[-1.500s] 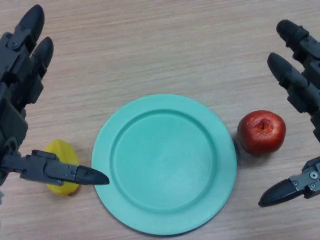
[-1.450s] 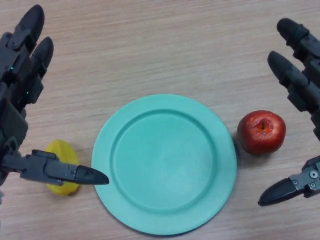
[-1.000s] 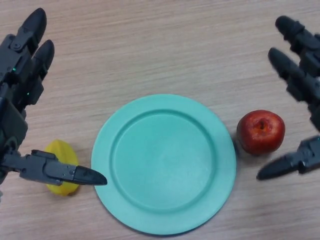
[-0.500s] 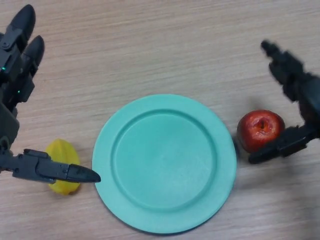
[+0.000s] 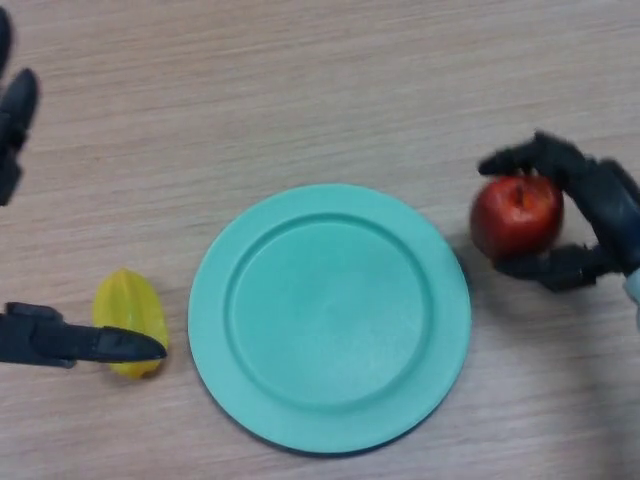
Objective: Pick up the red apple and place it on the plate
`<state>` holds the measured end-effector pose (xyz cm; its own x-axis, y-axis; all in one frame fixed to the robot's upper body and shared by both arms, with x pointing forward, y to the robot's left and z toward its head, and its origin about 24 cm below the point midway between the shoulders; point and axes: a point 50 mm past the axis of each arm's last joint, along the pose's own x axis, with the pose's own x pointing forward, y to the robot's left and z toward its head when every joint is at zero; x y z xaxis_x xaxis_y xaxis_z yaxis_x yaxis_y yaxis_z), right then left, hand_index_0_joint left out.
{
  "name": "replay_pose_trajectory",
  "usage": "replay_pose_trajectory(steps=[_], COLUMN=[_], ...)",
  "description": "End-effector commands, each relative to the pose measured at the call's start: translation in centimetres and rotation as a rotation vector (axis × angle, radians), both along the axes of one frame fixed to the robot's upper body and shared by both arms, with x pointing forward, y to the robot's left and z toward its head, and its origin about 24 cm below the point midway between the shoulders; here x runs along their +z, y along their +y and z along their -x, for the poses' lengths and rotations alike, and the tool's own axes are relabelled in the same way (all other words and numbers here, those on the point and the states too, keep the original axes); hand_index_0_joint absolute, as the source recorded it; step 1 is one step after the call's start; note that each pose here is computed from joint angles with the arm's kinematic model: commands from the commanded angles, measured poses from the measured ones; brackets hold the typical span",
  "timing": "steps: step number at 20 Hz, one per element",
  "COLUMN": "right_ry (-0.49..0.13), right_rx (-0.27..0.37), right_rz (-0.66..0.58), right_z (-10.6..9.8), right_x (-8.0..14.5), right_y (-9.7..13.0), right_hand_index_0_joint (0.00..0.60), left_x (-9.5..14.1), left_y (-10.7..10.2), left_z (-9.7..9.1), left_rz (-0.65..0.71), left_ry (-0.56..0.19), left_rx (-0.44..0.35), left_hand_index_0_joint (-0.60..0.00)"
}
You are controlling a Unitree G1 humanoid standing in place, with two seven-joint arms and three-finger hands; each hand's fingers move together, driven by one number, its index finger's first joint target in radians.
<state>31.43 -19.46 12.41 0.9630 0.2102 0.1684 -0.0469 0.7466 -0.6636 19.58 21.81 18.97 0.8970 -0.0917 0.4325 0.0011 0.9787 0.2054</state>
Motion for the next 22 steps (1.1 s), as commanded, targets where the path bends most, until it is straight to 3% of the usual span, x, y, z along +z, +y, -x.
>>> replay_pose_trajectory(steps=[1, 4, 6, 8, 11, 13, 14, 15, 16, 19, 22], right_ry=[-0.156, -0.081, -0.119, -0.145, -0.041, -0.025, -0.017, -0.009, 0.012, -0.001, -0.044], right_rx=[0.107, 0.236, 0.290, 0.312, 0.308, 0.310, 0.314, 0.316, 0.326, 0.357, 0.359], right_rz=[-0.111, -0.163, -0.145, -0.127, -0.192, -0.188, -0.185, -0.184, -0.212, -0.318, -0.417], right_z=[1.0, 2.7, 3.3, 3.8, 4.3, 4.4, 4.4, 4.5, 4.5, 4.6, 6.2], right_x=[4.3, 4.1, 2.8, 1.2, -0.2, -0.3, -0.1, 0.2, 1.7, 5.1, 8.7], right_y=[2.0, 6.8, 9.2, 10.4, 11.0, 11.1, 11.2, 11.3, 11.4, 10.7, 7.5], right_hand_index_0_joint=[0.600, 0.600, 0.600, 0.600, 0.600, 0.401, 0.251, 0.151, 0.003, 0.000, 0.000], left_x=[2.8, 2.8, 2.7, 2.7, 2.6, 2.6, 2.6, 2.6, 2.7, 3.1, 3.5], left_y=[0.2, 0.0, 0.0, 0.0, 0.0, 0.0, 0.1, 0.1, -0.1, -0.5, -1.2], left_z=[1.6, 1.6, 1.7, 1.8, 2.0, 2.0, 2.0, 2.0, 1.9, 1.9, 1.6], left_rz=[-0.047, -0.050, -0.045, -0.040, -0.034, -0.033, -0.034, -0.035, -0.041, -0.048, -0.075], left_ry=[-0.210, -0.201, -0.203, -0.195, -0.192, -0.193, -0.193, -0.193, -0.190, -0.185, -0.178], left_rx=[0.026, 0.014, 0.006, 0.001, -0.008, -0.007, -0.003, 0.000, 0.005, -0.010, -0.044], left_hand_index_0_joint=[0.000, 0.000, 0.000, 0.000, 0.000, 0.000, 0.000, 0.000, 0.000, 0.000, 0.000])
